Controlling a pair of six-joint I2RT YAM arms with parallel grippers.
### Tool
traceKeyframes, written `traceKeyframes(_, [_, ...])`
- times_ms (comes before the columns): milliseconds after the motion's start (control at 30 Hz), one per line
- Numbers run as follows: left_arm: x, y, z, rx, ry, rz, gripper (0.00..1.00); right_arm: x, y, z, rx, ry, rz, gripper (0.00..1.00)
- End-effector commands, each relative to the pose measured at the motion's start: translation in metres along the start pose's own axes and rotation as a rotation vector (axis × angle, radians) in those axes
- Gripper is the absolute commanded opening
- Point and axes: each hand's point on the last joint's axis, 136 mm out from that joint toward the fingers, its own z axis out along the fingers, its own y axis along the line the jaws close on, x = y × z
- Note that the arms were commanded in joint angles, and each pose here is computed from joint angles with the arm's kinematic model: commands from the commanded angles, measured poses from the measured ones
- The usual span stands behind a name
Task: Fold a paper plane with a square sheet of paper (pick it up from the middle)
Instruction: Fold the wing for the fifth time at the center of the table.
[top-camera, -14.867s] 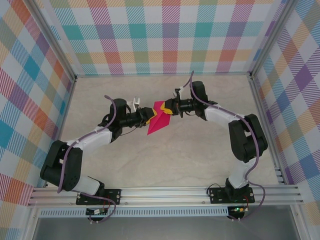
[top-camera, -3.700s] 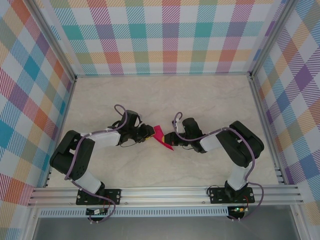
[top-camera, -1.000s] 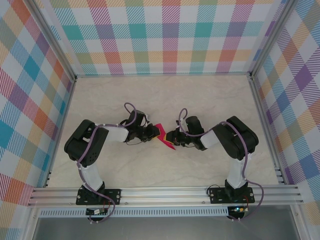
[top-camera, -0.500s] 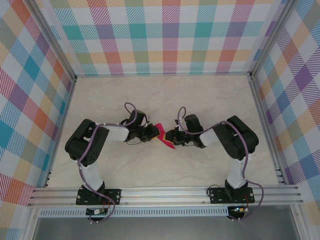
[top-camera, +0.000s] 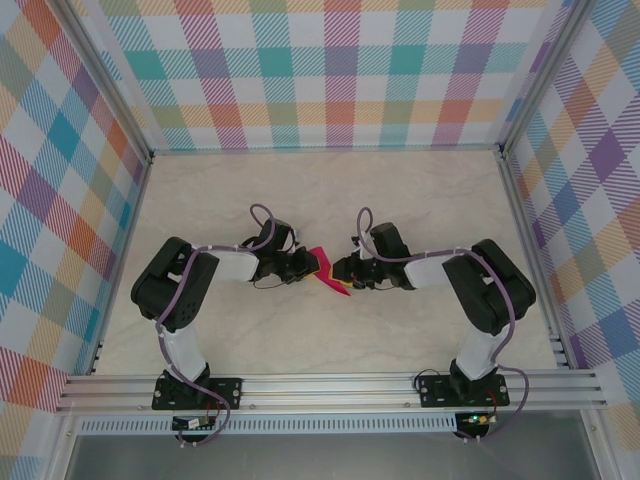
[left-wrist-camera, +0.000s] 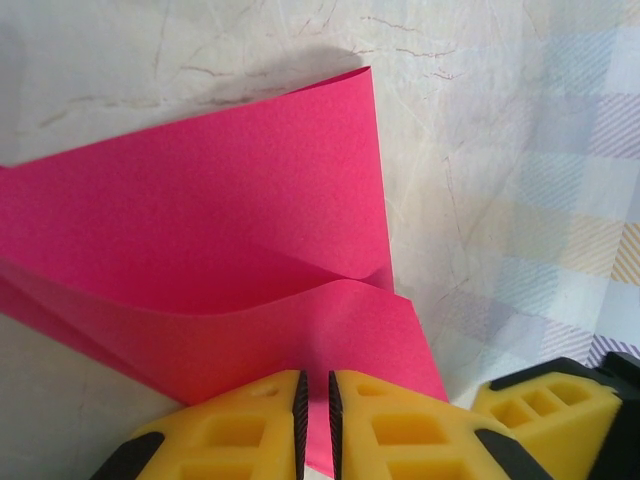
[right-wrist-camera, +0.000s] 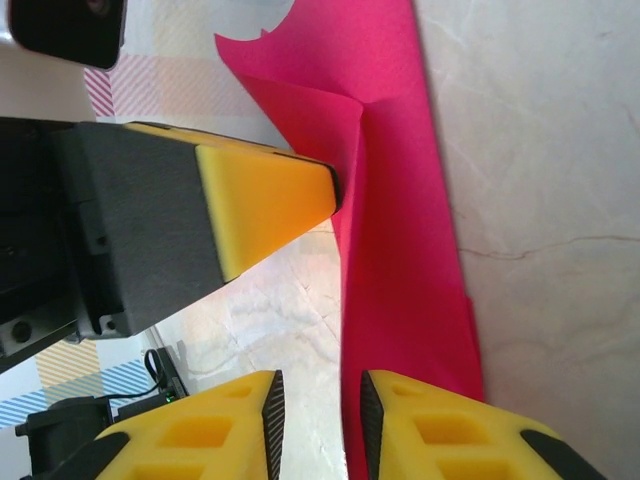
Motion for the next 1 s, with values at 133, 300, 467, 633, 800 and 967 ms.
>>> traceKeyframes(133, [0.007,0.007,0.006,-0.036,0.025,0.008,0.16,0.010,0.000,-0.010,0.047,0.050,-0.037,0.29])
traceKeyframes(300, [0.007,0.006,0.006,-0.032,0.026,0.010,0.16,0.013,-0.005,-0.007,0.058,0.071,-0.032,0.29])
traceKeyframes(467, [0.007,0.004,0.006,-0.027,0.027,0.010,0.16,0.014,-0.012,-0.002,0.074,0.091,-0.019,0.23])
traceKeyframes(633, [0.006,0.003,0.005,-0.027,0.029,0.012,0.16,0.015,-0.020,0.002,0.090,0.098,-0.007,0.19])
traceKeyframes(800, [0.005,0.002,0.005,-0.028,0.027,0.018,0.16,0.018,-0.027,0.003,0.104,0.106,0.009,0.14])
traceKeyframes(967, [0.003,0.001,0.005,-0.034,0.026,0.023,0.16,0.020,-0.033,0.004,0.102,0.117,0.038,0.12])
